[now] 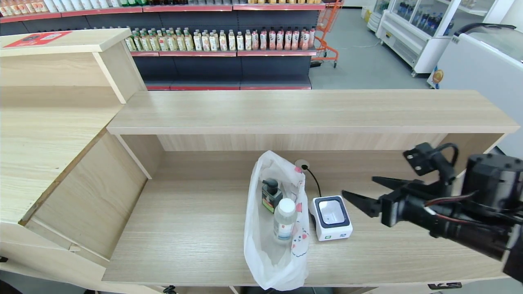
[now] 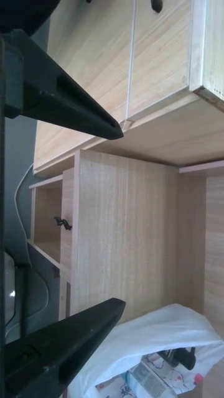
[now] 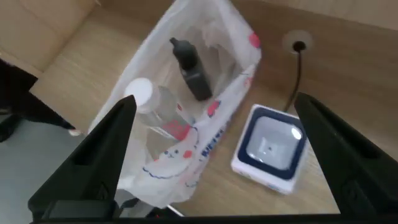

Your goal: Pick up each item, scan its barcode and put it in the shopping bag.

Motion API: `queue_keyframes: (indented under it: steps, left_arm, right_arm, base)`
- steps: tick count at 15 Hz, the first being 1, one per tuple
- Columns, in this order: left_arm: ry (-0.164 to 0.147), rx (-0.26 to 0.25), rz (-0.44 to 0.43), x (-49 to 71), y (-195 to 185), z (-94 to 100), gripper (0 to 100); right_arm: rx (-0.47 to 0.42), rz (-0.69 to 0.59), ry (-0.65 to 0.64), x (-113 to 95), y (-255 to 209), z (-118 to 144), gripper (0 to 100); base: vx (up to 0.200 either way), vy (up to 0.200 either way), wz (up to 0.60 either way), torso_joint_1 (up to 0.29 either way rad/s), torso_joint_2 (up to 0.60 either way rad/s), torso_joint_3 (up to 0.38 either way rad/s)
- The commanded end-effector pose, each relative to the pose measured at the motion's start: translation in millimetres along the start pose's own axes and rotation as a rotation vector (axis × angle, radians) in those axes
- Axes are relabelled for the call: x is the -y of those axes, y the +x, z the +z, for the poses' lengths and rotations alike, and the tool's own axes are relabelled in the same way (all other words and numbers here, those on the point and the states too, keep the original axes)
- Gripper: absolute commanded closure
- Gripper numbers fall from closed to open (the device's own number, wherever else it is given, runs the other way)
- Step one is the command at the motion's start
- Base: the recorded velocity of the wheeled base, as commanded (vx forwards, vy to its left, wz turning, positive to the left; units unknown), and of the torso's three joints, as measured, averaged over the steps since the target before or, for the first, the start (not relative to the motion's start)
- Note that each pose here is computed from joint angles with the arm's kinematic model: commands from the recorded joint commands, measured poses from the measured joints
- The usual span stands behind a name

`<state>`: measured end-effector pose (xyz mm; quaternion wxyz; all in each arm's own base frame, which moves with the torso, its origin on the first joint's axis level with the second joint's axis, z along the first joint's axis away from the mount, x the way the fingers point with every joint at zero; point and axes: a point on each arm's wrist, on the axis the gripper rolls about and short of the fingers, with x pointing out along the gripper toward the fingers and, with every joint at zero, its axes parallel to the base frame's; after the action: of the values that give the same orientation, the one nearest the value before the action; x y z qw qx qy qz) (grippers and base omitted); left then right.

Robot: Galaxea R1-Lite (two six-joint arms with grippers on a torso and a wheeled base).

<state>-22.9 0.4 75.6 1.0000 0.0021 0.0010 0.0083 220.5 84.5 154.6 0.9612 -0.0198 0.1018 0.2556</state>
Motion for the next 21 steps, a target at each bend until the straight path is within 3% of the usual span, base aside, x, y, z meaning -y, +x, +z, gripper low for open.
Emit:
queue_keyframes:
  steps: [1,6,11,15,21]
  left_arm:
    - [0.0,0.0,0.0,0.0,0,0.0,0]
    - [0.0,0.0,0.0,0.0,0,0.0,0]
    - [0.0,0.0,0.0,0.0,0,0.0,0]
    - [0.0,0.0,0.0,0.0,0,0.0,0]
    - [0.0,0.0,0.0,0.0,0,0.0,0]
  right_arm:
    - [0.007,-0.381,0.029,9,-109,-3,0]
    - [0.039,-0.453,-0.012,-21,-191,-79,0]
    - [0.129,-0.543,-0.019,-40,-225,-119,0]
    - [0.224,-0.523,-0.04,-46,-232,-126,0]
    - [0.19,-0.522,-0.016,-46,-231,-130,0]
  base:
    - [0.0,0.0,0.0,0.0,0.0,0.0]
    - [0.0,0.0,0.0,0.0,0.0,0.0]
    - [0.0,0.0,0.0,0.0,0.0,0.0]
    - [0.0,0.0,0.0,0.0,0.0,0.0]
    - [0.0,0.0,0.0,0.0,0.0,0.0]
